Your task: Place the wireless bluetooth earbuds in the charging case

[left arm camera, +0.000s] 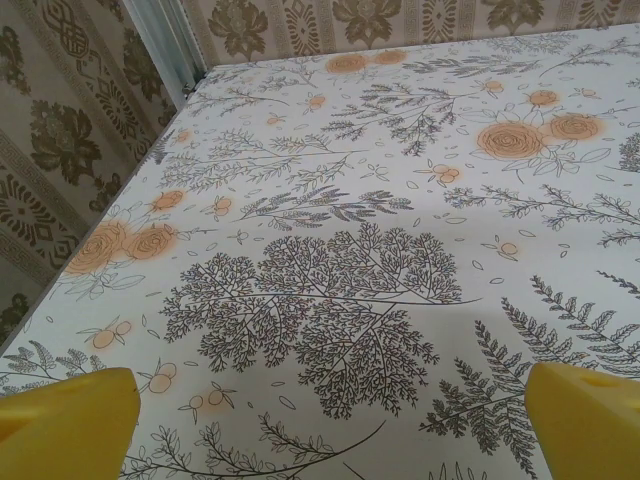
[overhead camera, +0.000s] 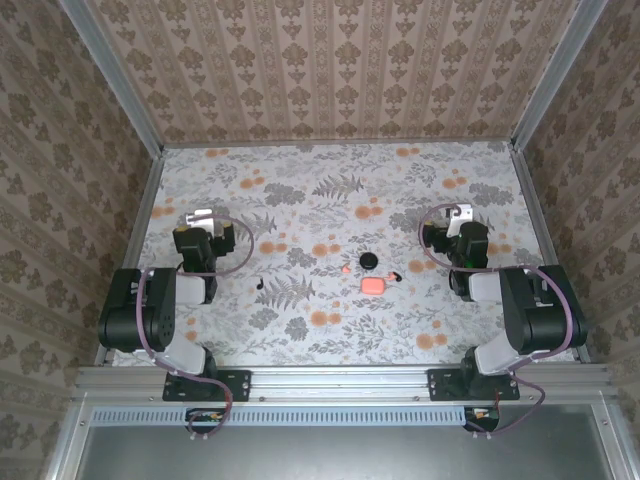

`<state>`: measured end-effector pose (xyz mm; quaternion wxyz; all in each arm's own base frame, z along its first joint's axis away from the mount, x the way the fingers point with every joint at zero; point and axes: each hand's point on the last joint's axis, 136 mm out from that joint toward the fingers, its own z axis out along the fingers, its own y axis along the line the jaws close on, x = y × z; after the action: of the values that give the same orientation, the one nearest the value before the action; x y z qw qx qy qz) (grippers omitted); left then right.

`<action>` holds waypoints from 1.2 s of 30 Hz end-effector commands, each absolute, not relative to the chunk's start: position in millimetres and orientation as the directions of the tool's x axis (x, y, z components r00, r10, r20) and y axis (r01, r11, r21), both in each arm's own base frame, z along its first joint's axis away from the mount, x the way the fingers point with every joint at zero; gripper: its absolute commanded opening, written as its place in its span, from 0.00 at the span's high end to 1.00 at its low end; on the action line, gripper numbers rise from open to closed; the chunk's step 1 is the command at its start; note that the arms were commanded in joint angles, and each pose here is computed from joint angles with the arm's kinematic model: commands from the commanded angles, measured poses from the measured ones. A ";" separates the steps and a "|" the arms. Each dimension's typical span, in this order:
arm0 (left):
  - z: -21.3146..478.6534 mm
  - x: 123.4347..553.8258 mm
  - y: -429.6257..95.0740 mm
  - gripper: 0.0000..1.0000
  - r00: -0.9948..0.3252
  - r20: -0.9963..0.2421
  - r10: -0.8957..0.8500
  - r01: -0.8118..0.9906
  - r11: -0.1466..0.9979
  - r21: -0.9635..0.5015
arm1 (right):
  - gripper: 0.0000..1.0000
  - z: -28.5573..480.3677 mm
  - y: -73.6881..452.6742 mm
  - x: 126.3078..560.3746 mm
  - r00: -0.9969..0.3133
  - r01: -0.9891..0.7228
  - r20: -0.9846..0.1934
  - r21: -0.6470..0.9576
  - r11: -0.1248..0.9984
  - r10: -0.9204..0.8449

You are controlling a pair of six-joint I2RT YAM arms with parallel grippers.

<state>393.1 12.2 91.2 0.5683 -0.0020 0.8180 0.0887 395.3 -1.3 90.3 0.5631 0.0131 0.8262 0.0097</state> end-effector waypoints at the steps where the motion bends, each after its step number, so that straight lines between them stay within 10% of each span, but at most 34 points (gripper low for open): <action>1: 95.7 395.5 12.8 0.00 -0.346 -0.934 0.084 -0.103 0.987 0.126 | 0.00 97.9 -1.5 400.8 -0.346 0.020 -0.937 0.032 0.999 0.036; 25: 98.6 395.6 11.1 0.00 -0.336 -0.938 0.090 -0.094 0.987 0.128 | 0.00 128.2 -1.2 401.3 -0.398 0.024 -0.917 0.038 0.999 0.044; 36: 179.7 382.4 -42.2 0.13 -0.426 -0.895 0.128 -0.061 0.984 0.170 | 0.00 176.9 57.9 360.4 -0.535 0.047 -0.789 0.329 0.943 0.302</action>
<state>395.5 -36.6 173.5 0.5821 0.0296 0.8077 0.0892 386.7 31.5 204.7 0.5479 0.0788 0.8270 0.0988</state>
